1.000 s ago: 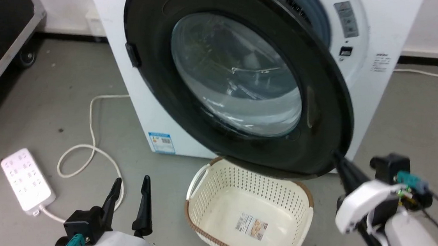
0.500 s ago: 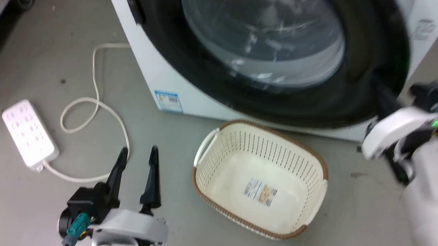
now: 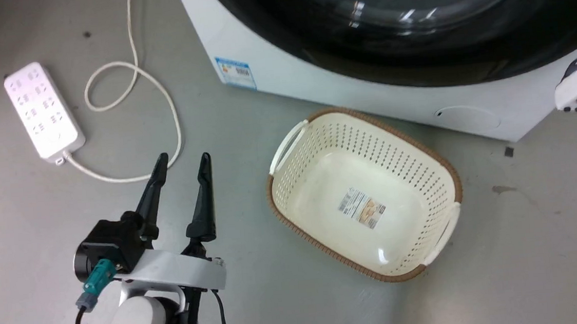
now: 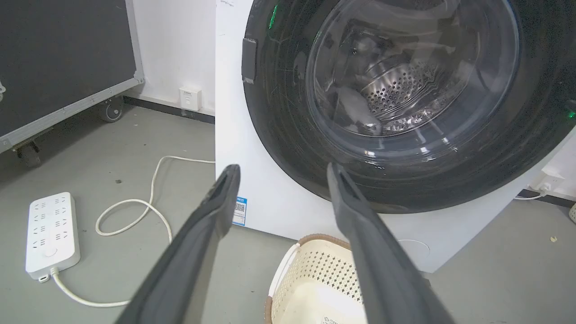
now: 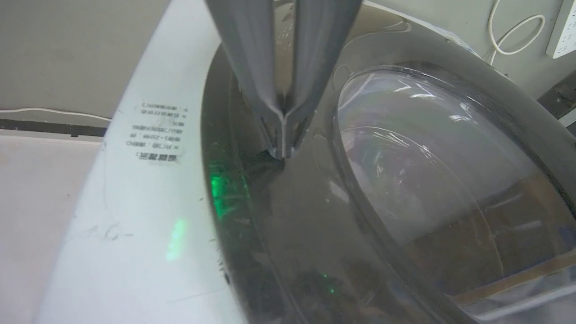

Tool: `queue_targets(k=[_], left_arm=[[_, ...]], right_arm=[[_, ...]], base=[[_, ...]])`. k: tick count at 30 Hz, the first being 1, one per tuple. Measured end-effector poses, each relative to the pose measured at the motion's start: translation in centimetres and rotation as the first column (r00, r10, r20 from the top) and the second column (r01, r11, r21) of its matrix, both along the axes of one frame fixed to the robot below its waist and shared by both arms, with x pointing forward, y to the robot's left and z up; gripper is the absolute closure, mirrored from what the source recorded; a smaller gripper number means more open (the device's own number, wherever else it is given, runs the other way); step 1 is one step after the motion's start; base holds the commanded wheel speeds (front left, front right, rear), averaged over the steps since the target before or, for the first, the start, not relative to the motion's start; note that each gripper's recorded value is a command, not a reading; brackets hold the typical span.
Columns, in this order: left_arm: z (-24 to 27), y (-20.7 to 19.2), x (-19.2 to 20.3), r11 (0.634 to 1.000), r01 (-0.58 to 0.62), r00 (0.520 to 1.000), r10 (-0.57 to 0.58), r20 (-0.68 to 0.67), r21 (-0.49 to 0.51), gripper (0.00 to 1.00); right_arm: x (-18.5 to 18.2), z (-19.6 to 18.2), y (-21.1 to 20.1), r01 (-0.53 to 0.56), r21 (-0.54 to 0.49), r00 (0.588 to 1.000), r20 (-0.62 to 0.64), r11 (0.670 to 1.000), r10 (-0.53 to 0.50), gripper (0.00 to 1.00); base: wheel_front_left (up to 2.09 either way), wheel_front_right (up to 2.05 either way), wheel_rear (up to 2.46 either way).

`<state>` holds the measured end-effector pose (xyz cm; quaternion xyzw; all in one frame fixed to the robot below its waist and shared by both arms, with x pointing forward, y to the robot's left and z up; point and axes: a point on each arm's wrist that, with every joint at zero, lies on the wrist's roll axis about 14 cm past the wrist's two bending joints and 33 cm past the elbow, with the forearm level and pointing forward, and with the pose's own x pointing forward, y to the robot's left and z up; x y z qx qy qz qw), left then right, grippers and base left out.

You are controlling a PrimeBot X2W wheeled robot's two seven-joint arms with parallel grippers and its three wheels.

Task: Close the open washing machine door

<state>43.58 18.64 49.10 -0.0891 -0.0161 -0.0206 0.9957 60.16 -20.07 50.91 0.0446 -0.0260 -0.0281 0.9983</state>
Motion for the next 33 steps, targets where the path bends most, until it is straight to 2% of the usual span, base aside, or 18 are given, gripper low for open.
queue_targets(k=[5, 9, 11, 13, 18, 25, 33], left_arm=[[0.2, 0.9, 0.1, 0.999, -0.030, 1.000, 0.030, 0.009, 0.013, 0.00], [1.5, 1.1, -0.2, 0.999, -0.032, 0.998, 0.031, 0.048, 0.026, 0.00], [2.1, 1.1, -0.6, 0.999, -0.035, 0.998, 0.033, 0.062, 0.033, 0.00], [2.7, 0.9, -1.0, 0.999, -0.025, 0.997, 0.022, 0.076, 0.037, 0.00], [4.0, -0.2, -1.9, 0.999, 0.014, 0.994, -0.019, 0.107, 0.048, 0.00], [4.7, -3.3, -2.9, 0.995, 0.096, 0.988, -0.099, 0.122, 0.031, 0.00], [5.4, -6.0, -3.7, 0.986, 0.166, 0.978, -0.168, 0.121, 0.025, 0.00]], right_arm=[[0.1, 0.1, 0.0, 0.018, 0.033, 1.000, 0.010, 0.999, -0.019, 1.00], [-1.0, 4.8, -1.5, 0.061, 0.052, 0.987, 0.143, 0.997, -0.068, 1.00], [-2.6, 7.2, -2.3, 0.074, 0.049, 0.974, 0.212, 0.996, -0.083, 1.00], [-4.7, 7.9, -2.5, 0.072, 0.032, 0.968, 0.238, 0.997, -0.078, 1.00], [-10.9, 7.7, -2.8, 0.053, 0.008, 0.969, 0.242, 0.999, -0.053, 1.00], [-19.7, 3.8, -3.3, 0.042, 0.005, 0.989, 0.143, 0.999, -0.043, 1.00], [-25.3, 2.0, -3.3, 0.045, 0.011, 0.995, 0.091, 0.999, -0.046, 1.00]], base=[[0.00, 0.00, 0.00], [0.00, 0.00, 0.00], [0.00, 0.00, 0.00], [0.00, 0.00, 0.00], [0.00, 0.00, 0.00], [0.00, 0.00, 0.00], [0.00, 0.00, 0.00]])
